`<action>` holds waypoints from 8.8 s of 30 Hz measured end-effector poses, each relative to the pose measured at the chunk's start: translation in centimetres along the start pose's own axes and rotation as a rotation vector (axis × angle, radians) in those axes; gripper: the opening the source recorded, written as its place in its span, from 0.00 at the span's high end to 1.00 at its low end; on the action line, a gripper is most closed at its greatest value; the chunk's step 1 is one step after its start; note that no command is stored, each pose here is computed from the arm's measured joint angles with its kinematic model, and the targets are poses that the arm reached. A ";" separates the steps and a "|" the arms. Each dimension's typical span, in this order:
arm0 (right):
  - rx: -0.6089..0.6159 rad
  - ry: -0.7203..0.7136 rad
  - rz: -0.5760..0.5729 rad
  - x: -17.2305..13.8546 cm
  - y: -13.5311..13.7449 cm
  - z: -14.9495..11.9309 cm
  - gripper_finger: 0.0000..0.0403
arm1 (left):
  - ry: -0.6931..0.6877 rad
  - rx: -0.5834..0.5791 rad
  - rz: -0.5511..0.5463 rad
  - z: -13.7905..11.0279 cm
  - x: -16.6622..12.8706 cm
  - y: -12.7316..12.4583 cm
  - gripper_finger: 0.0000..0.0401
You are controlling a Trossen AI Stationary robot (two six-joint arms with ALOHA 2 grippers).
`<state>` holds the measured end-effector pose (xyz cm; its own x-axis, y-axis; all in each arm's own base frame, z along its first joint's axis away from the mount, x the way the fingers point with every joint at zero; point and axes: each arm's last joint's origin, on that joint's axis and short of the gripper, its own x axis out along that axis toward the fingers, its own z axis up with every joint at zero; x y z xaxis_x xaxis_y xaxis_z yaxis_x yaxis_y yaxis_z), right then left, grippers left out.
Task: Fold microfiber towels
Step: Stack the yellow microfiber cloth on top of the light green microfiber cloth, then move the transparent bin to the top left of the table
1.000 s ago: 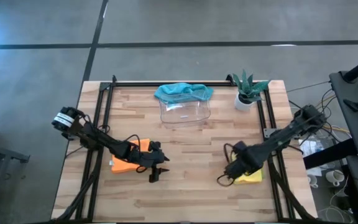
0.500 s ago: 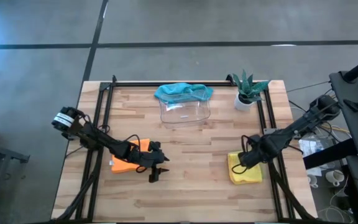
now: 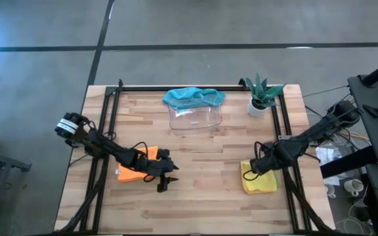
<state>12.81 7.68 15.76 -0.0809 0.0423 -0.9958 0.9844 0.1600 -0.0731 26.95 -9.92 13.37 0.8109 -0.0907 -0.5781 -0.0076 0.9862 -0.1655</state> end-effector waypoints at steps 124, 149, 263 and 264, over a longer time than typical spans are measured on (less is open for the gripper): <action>-0.162 -0.332 0.013 -3.7 10.5 1.0 0.98 | -0.174 -0.002 0.119 2.5 -2.7 0.2 0.45; -1.171 -0.759 0.503 -9.0 17.5 2.9 0.93 | -0.516 -0.011 0.140 5.7 -5.1 -1.3 0.45; -1.465 -0.751 0.343 -15.5 30.6 3.2 0.37 | -0.625 0.067 0.025 1.3 -10.8 -0.4 0.45; -1.466 -0.749 0.341 -15.3 30.6 3.2 0.37 | -0.629 0.065 0.023 1.3 -10.8 -0.4 0.45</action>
<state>44.65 8.79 28.60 0.6024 -0.1107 -0.7904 -0.0613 0.9810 -0.1840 18.95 -9.13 20.73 0.9999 0.0099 0.0030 -0.0096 0.9951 -0.0983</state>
